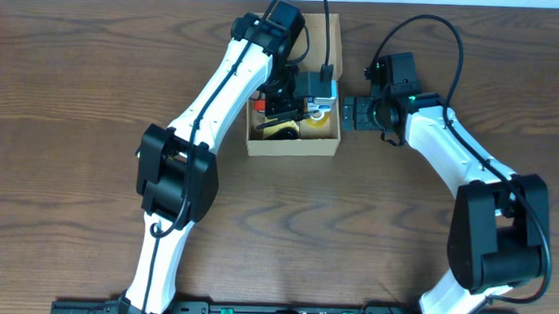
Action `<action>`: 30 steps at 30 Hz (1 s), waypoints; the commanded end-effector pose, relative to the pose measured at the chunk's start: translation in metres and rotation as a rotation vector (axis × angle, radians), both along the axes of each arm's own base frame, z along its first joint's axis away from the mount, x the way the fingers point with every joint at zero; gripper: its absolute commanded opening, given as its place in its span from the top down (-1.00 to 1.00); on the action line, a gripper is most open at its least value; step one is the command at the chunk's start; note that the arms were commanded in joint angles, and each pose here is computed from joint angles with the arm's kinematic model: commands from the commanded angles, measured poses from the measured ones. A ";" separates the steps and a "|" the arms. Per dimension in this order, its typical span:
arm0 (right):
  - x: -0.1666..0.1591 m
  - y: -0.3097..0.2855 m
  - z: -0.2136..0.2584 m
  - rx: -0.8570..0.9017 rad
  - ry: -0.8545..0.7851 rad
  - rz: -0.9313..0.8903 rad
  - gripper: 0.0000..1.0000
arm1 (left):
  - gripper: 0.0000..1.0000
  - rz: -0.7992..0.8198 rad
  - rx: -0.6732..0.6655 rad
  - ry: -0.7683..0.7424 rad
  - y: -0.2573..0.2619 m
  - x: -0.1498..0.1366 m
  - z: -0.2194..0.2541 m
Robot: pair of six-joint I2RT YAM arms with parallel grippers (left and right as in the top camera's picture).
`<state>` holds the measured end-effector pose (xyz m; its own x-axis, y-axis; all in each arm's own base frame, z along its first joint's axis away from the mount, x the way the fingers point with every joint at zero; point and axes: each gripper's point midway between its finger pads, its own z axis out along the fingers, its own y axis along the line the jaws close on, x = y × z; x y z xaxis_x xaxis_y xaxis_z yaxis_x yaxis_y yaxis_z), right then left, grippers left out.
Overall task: Pack container
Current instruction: 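Release the pen inside the box and lift the left gripper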
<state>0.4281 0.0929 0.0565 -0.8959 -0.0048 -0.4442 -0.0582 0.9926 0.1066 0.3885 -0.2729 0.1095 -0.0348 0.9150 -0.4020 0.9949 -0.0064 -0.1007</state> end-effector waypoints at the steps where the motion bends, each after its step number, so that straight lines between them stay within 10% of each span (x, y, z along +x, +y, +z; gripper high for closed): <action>1: 0.000 -0.001 0.000 0.008 0.003 -0.013 -0.99 | 0.88 -0.028 -0.014 0.025 -0.004 -0.007 -0.005; 15: 0.000 -0.001 0.000 0.007 0.003 -0.012 -0.99 | 0.88 -0.030 -0.004 0.052 -0.003 -0.013 -0.007; 22: 0.000 -0.001 0.000 0.007 0.003 -0.012 -0.99 | 0.25 -0.013 -0.001 0.059 -0.003 -0.013 -0.007; 30: 0.000 -0.001 0.000 0.007 0.003 -0.012 -0.99 | 0.24 -0.012 0.013 0.044 -0.001 -0.011 -0.007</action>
<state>0.4280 0.0930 0.0565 -0.8959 -0.0052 -0.4442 -0.0586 0.9926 0.1066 0.3796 -0.2728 0.1073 -0.0426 0.9166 -0.3976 0.9906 -0.0131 -0.1362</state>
